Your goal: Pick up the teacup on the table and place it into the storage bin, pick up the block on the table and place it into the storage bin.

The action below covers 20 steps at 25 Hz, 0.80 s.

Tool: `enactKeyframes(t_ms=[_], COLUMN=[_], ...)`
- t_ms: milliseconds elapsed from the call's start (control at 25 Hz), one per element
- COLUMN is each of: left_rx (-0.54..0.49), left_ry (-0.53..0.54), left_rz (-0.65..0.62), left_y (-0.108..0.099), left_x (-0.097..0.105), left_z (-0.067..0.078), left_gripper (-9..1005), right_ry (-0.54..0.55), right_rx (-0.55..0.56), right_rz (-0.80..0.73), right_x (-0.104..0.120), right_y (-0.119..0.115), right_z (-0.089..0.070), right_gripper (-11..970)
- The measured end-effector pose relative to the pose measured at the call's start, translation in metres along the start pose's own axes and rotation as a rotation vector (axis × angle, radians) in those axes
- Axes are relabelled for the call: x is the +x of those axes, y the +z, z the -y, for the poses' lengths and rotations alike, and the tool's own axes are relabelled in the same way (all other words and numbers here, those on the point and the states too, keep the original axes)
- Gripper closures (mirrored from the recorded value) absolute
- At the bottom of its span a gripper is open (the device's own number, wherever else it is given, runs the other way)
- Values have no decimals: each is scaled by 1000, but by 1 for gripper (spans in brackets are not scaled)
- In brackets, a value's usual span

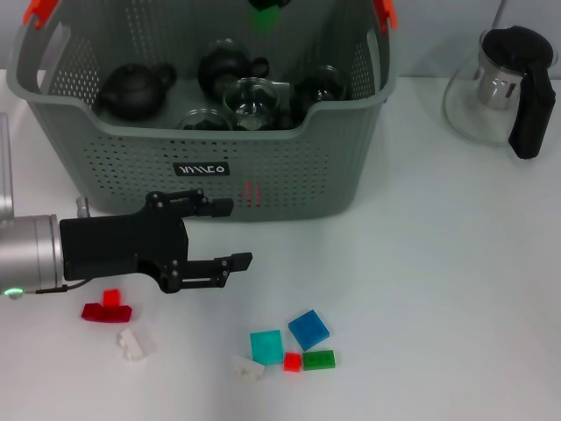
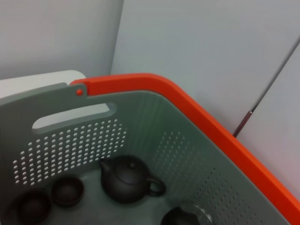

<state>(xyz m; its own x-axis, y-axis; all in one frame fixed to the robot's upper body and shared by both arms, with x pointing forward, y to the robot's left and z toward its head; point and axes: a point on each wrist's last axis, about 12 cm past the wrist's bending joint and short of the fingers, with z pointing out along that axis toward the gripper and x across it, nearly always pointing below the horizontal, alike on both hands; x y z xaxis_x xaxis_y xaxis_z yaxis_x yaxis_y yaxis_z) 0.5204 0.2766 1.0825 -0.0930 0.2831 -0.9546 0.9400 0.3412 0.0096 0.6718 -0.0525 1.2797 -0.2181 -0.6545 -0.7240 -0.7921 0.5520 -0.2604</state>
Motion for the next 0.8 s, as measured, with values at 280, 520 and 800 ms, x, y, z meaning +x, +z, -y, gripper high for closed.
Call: enactKeyframes(t_ms=[280,520,800], left_rx=[3,-1,-4], left_ry=[3,4,9], left_rz=[1,0,-2], left_y=[0,-1,-2], left_x=[-1,-1,-2], left_z=[-1,-2,-3], left_gripper=[243,243,243], right_ry=[-2,-4,46], right_rx=[15,15,-125], right_rz=[18,90,265], right_x=[-2,-3,21], right_y=[-2,-17,-58], right_z=[3,1,-5], right_gripper=[278,70,25])
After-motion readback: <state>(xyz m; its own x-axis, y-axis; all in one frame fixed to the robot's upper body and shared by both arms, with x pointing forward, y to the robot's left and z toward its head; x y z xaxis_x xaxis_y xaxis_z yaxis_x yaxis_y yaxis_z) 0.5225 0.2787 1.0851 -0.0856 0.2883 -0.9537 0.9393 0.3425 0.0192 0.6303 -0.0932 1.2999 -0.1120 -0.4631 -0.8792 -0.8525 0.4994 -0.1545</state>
